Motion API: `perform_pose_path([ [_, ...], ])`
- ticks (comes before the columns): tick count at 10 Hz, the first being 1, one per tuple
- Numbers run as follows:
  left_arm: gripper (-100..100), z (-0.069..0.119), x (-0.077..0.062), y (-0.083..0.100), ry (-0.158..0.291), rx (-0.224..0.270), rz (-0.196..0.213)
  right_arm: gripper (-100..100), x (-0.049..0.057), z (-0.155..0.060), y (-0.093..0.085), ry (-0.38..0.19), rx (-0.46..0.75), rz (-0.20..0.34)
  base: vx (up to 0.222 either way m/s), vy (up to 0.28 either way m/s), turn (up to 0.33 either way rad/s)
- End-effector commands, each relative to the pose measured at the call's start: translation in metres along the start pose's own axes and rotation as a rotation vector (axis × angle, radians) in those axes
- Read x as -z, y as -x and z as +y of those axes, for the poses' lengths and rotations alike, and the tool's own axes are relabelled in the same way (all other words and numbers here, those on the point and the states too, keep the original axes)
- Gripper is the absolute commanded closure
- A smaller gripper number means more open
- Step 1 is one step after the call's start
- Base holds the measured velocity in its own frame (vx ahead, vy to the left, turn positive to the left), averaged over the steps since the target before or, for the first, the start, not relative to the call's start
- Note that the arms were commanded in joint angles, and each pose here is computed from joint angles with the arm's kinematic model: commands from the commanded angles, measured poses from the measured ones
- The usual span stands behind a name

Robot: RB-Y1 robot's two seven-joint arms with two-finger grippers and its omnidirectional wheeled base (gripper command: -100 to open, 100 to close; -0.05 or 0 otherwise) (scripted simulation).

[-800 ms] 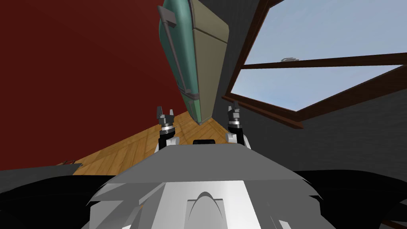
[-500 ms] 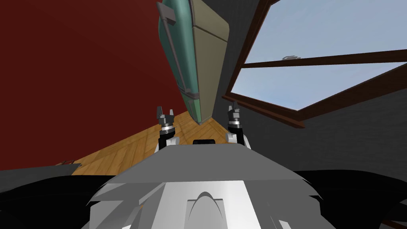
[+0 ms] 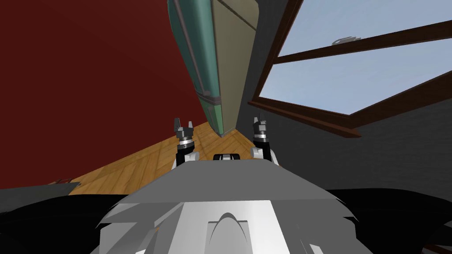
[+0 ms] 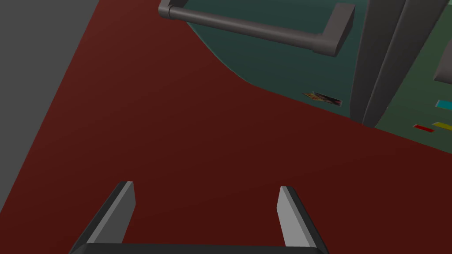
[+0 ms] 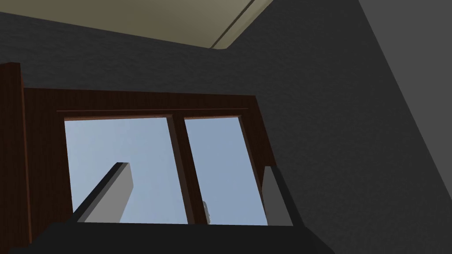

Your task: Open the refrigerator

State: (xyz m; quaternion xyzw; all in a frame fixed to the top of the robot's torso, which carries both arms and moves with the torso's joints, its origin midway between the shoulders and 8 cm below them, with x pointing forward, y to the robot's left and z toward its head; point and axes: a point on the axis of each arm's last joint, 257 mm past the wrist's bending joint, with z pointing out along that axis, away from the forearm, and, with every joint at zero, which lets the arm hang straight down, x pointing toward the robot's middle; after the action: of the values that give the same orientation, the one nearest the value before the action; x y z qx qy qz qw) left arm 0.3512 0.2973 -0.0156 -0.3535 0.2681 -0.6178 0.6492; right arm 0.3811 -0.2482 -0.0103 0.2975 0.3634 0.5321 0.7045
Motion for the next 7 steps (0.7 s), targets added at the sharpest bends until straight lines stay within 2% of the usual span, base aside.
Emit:
perform_pose_path([
  [1, 0, 0.0, 0.0, 0.0, 0.0, 0.0, 0.0, 0, 0.0, 0.0, 0.0, 0.0, 0.0, 0.0, 0.0, 0.0, 0.0],
  [2, -100, 0.001, -0.001, -0.001, 0.011, -0.014, 0.026, 0, 0.0, 0.0, 0.0, 0.0, 0.0, 0.0, 0.03, -0.014, 0.026],
  [5, -100, 0.006, -0.004, 0.001, 0.04, -0.039, 0.062, 0, 0.0, 0.0, 0.0, -0.001, 0.0, 0.0, 0.091, -0.038, 0.048],
  [7, -100, 0.011, -0.008, 0.008, 0.076, -0.054, 0.067, 0, 0.0, 0.0, 0.0, -0.001, 0.0, 0.0, 0.207, -0.087, 0.097],
])
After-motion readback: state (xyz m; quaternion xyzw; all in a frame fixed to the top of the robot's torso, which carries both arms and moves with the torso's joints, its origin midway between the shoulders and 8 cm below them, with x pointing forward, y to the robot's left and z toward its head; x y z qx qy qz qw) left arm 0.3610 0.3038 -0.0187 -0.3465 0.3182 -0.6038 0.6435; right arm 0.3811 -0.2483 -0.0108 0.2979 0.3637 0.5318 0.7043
